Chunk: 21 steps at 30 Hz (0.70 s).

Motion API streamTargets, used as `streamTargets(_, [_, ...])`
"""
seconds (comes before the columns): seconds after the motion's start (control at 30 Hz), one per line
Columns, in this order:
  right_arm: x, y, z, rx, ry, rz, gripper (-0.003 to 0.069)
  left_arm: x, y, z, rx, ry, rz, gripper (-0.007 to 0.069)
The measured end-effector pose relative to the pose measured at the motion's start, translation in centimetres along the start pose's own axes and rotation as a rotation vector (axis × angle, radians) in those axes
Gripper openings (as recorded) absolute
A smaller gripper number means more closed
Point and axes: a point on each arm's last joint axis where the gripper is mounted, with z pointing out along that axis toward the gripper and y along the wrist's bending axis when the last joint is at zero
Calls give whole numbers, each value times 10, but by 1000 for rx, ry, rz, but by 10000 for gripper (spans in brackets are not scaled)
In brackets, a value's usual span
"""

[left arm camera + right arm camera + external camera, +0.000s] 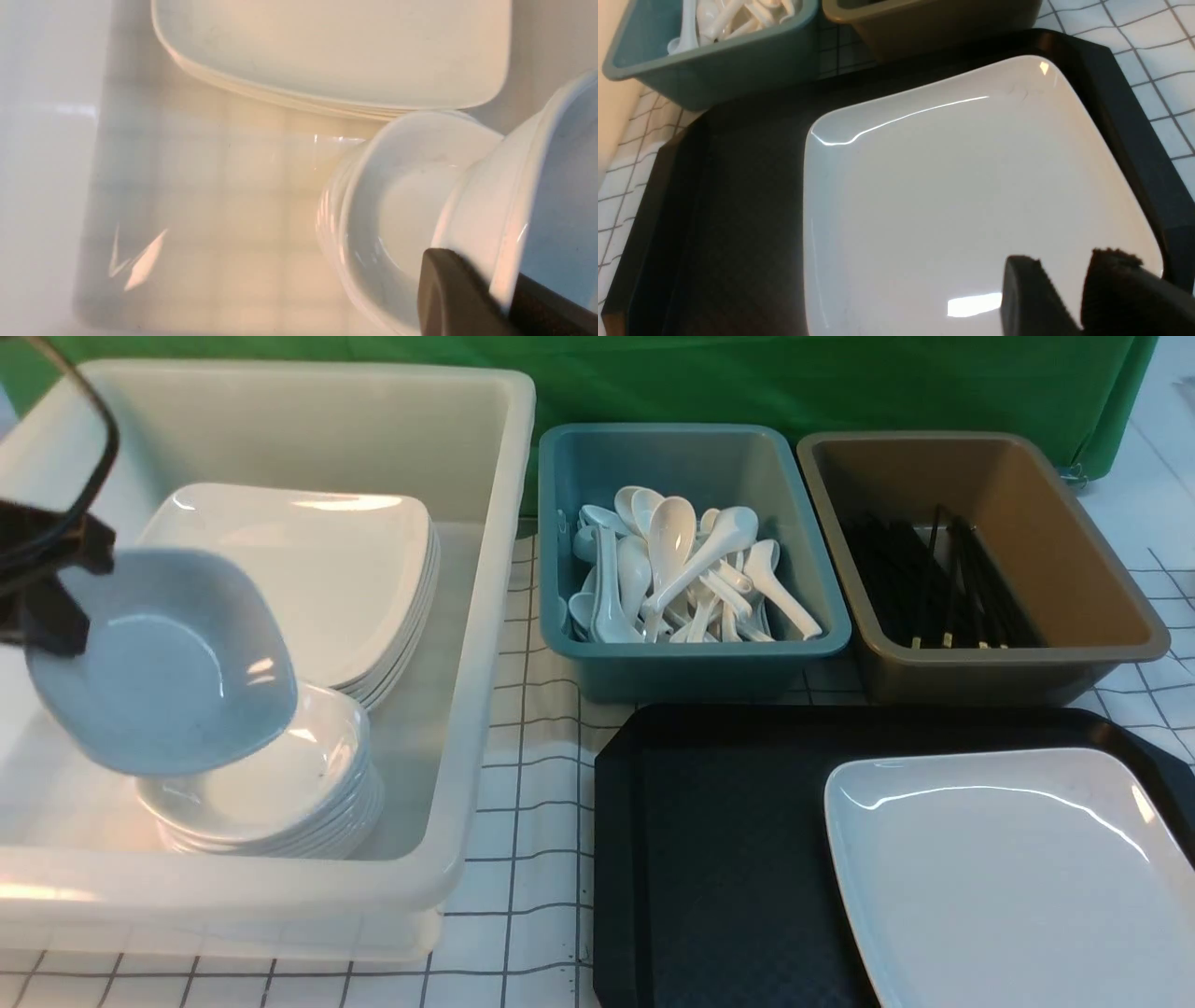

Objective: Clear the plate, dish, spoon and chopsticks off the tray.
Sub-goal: Use the left arm to put the small plate into the large storage box on the left

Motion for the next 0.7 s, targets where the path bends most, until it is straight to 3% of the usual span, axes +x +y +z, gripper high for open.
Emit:
streamTargets(0.1, [0,0,0,0,-1,0,239,6,15,25,8,41,-81,10])
streamTargets(0.37, [0,0,0,0,-1,0,239,12,20,59,34,51,-150,10])
streamTargets(0.7, [0,0,0,0,-1,0,239,10,19,62,56,42,-177,81])
